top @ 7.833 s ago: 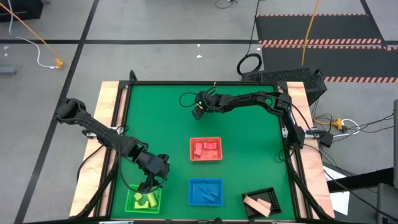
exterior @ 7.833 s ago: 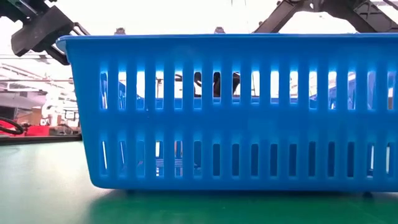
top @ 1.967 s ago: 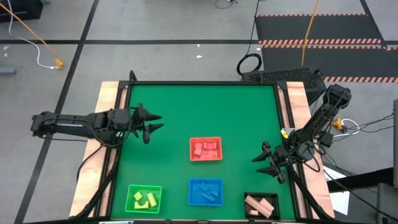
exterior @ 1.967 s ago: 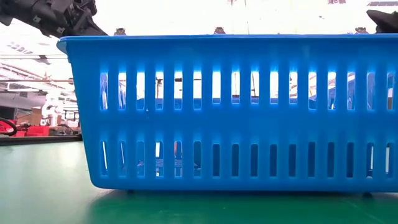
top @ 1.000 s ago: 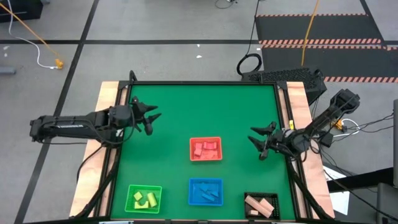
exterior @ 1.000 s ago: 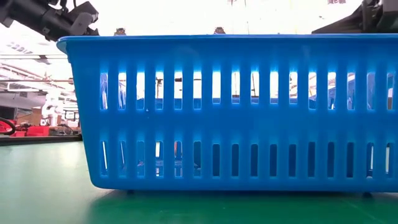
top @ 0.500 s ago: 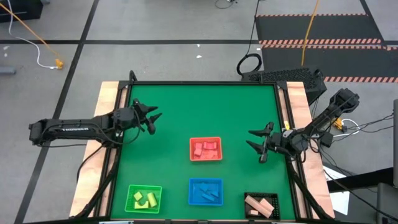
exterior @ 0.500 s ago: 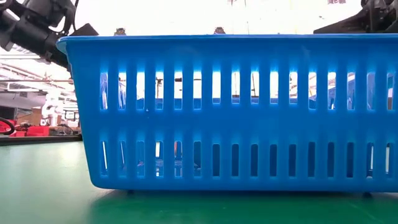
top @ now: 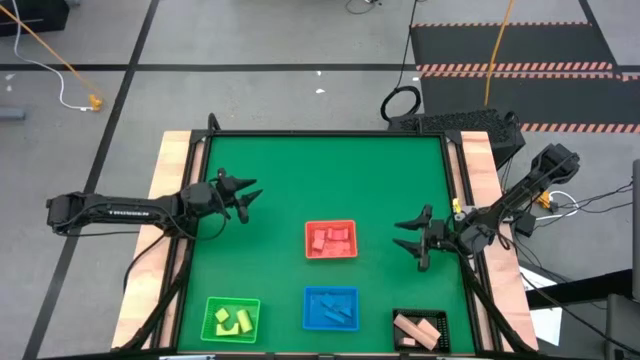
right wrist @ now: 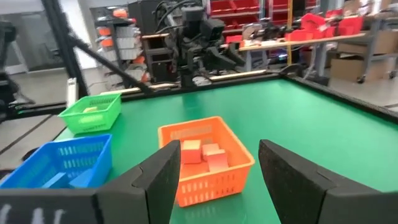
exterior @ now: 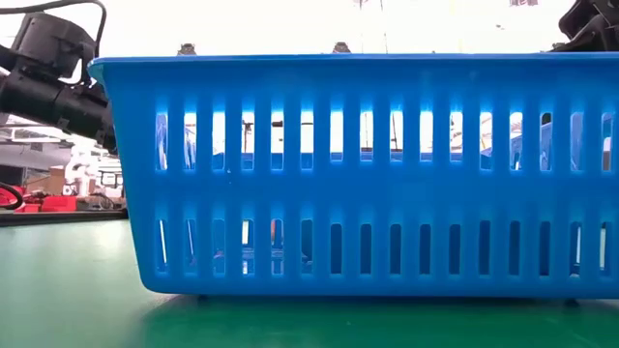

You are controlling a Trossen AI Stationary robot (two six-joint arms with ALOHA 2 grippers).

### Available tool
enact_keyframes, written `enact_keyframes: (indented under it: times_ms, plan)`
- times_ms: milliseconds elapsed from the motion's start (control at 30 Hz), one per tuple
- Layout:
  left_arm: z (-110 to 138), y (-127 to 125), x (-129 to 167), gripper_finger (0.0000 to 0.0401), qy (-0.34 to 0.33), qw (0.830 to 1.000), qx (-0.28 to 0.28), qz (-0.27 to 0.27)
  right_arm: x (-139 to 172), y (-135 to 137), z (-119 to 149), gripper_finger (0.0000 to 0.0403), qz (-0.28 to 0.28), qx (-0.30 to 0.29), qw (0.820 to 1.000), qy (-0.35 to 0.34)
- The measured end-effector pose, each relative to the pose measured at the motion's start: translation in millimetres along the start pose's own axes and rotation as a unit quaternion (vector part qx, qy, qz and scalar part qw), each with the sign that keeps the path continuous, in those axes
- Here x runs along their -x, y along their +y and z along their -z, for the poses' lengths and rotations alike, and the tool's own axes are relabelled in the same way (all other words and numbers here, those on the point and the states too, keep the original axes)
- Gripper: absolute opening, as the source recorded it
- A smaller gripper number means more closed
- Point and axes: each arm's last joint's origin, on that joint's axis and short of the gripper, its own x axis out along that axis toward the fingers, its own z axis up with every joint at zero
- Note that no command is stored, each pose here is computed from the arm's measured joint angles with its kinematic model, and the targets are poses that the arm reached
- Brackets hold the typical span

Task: Sort & place blocks by color
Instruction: Return to Home Position

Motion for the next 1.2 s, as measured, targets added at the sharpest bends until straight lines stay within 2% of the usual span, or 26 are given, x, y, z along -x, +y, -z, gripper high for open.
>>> enact_keyframes:
  times_ms: [200,500,1200]
  plan:
    - [0.5,-0.4,0.1,0.0184,0.003,1.0,-0.001,0.008,0.0,1.5,2.6,0.021,-0.03,0.004,0.999,0.015]
    - [0.5,-0.4,0.1,0.0184,0.003,1.0,-0.002,0.008,0.6,-1.5,13.8,0.021,-0.018,-0.01,0.998,0.059]
    - [0.6,-0.4,0.1,0.0184,0.003,1.0,0.008,0.008,0.6,-1.6,14.0,0.021,-0.017,-0.017,0.998,0.06]
